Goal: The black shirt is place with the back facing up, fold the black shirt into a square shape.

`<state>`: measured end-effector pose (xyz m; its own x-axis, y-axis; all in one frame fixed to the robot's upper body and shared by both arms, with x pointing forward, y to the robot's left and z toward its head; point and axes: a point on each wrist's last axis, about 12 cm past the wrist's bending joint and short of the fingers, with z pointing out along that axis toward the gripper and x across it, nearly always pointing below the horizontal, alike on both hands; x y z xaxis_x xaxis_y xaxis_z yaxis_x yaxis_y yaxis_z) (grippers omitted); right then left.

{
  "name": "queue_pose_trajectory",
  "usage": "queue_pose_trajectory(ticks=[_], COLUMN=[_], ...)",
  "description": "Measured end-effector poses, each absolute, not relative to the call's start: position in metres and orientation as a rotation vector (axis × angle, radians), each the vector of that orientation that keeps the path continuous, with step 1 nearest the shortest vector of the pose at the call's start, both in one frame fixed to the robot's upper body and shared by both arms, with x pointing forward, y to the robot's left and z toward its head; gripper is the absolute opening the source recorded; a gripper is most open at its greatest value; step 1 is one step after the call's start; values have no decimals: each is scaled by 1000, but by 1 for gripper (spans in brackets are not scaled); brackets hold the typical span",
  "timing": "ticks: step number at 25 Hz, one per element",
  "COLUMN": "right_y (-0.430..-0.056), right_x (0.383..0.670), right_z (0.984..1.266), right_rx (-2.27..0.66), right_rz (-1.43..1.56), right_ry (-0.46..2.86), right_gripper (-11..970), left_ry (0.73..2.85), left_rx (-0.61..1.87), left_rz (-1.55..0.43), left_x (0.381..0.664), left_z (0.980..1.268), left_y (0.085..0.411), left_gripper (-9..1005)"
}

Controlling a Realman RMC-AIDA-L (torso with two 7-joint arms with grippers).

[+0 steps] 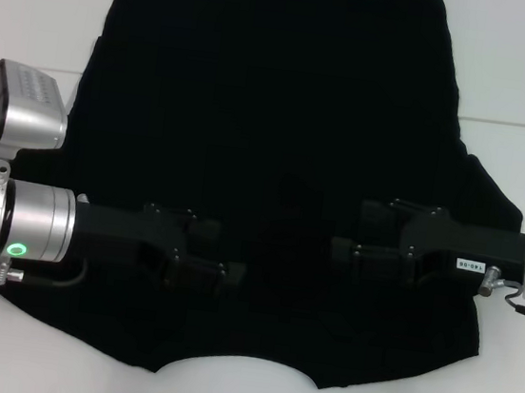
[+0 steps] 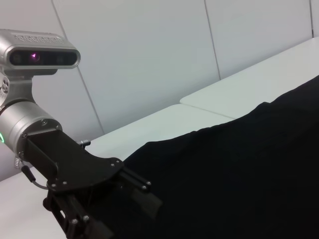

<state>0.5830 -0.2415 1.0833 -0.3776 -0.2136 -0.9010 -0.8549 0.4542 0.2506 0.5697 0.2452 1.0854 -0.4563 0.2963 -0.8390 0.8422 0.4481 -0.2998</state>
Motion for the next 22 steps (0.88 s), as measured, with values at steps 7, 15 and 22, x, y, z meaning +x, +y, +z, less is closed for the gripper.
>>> queue_pose_trajectory(ticks=[7,15,22], right_y=[-239,-239,-240], right_x=[583,583,582], right_z=[1083,1083,1082], right_rx=[-905,-905,-900], right_rz=[945,945,947], right_ry=[1845,1846,1850], right_gripper=[927,927,928], left_ry=[1978,1980,1983], left_rx=[947,942,938], left_rz=[-957,-956,-953], left_x=[568,568,567], left_z=[1084,1083,1082], left_y=[246,247,247], left_gripper=[858,858,859])
